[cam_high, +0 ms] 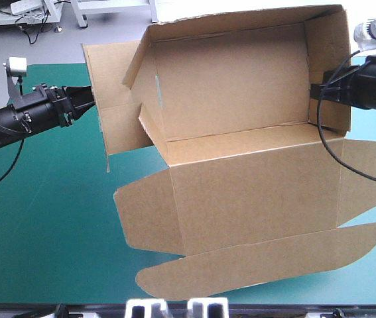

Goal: Fold the box

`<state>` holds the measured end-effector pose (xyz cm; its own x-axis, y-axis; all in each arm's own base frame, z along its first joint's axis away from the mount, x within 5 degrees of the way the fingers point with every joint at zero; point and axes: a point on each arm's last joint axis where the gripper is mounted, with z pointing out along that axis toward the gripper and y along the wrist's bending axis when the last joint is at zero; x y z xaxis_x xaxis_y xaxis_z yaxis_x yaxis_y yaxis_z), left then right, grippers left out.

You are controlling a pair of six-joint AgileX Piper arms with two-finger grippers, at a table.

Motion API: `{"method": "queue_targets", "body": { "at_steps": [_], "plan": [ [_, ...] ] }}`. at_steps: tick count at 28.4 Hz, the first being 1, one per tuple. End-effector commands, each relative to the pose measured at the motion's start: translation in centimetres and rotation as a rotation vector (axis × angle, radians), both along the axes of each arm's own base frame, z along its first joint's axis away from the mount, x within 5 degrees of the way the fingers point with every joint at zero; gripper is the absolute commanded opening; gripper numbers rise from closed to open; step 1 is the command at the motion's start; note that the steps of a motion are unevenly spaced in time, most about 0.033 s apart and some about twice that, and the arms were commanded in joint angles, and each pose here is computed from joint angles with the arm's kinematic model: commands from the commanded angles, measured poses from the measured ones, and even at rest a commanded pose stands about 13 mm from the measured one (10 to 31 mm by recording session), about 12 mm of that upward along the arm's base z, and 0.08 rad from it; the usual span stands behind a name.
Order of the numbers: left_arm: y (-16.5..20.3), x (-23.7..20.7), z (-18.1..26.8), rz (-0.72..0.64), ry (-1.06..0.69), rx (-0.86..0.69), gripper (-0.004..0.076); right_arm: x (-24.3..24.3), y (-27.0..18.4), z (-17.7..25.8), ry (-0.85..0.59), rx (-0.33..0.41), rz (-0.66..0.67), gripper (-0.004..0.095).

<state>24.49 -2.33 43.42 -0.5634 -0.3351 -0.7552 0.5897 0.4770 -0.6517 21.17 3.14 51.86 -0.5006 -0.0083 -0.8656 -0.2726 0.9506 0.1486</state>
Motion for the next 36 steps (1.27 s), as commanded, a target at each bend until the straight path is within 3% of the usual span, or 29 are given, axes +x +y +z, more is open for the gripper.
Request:
{"method": "queue_targets", "body": {
  "at_steps": [1,10,36],
  "plan": [
    [-1.0,-2.3,2.5,-0.087,-0.095,-0.039,0.0402,0.0,0.2,1.8,-0.128,0.078,0.002,-0.0016],
    [-1.3,-3.0,3.0,-0.093,-0.093,-0.051,0.0402,1.3,0.7,1.4,-0.123,0.107,0.041,-0.0016],
    [-4.4,-4.7,3.7,-0.236,-0.121,-0.076,0.0402,4.1,2.0,-0.2,-0.074,0.093,0.076,-0.0014]
  ]
}}
